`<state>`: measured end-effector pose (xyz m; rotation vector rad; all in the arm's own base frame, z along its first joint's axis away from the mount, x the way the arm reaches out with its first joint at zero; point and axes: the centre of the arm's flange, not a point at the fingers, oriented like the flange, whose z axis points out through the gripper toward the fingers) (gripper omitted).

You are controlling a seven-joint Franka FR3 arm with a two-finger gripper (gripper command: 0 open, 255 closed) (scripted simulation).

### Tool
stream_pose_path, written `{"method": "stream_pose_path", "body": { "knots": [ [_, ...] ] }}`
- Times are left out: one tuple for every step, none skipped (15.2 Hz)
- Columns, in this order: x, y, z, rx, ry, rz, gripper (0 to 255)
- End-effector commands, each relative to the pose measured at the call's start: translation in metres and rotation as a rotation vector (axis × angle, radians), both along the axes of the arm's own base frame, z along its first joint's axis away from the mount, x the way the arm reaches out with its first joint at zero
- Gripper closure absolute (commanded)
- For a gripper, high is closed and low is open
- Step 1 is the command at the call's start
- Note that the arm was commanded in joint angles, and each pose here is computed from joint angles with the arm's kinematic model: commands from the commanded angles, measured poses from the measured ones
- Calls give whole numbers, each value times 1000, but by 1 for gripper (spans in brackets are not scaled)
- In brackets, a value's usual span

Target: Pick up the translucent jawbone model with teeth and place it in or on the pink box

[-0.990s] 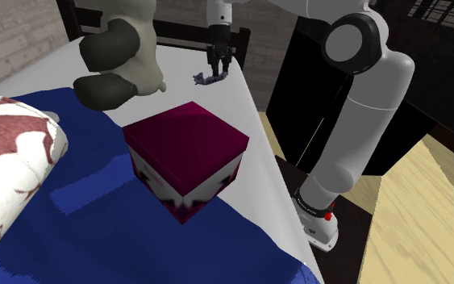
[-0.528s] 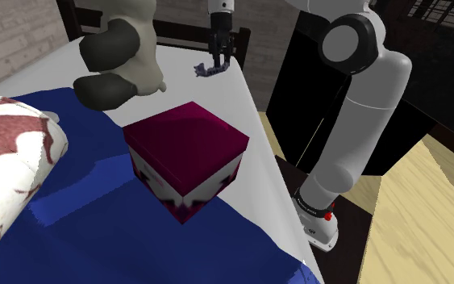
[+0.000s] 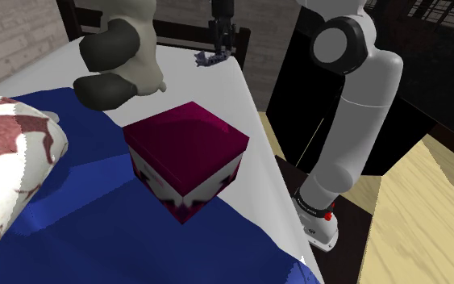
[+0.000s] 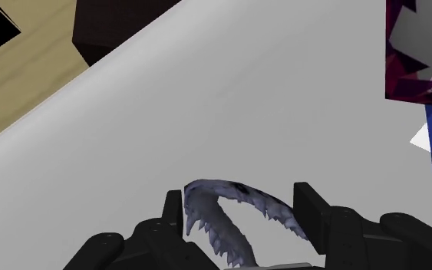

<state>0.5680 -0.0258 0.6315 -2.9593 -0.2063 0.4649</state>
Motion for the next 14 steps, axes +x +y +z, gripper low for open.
{"method": "stream_pose_path", "body": {
  "knots": [
    [0,-1,11,0,0,0,255],
    [0,-1,16,0,0,0,255],
    [0,-1,21,0,0,0,255],
    [0,-1,27,0,0,0,255],
    [0,-1,32,0,0,0,255],
    [0,-1,37,0,0,0,255],
    [0,-1,42,0,0,0,255],
    [0,-1,48,0,0,0,255],
    [0,-1,53,0,0,0,255],
    [-8,10,53,0,0,0,255],
    [-16,21,53,0,0,0,255],
    [-24,31,53,0,0,0,255],
    [-32,42,53,0,0,0,255],
    [-40,52,54,0,0,0,255]
  ]
}}
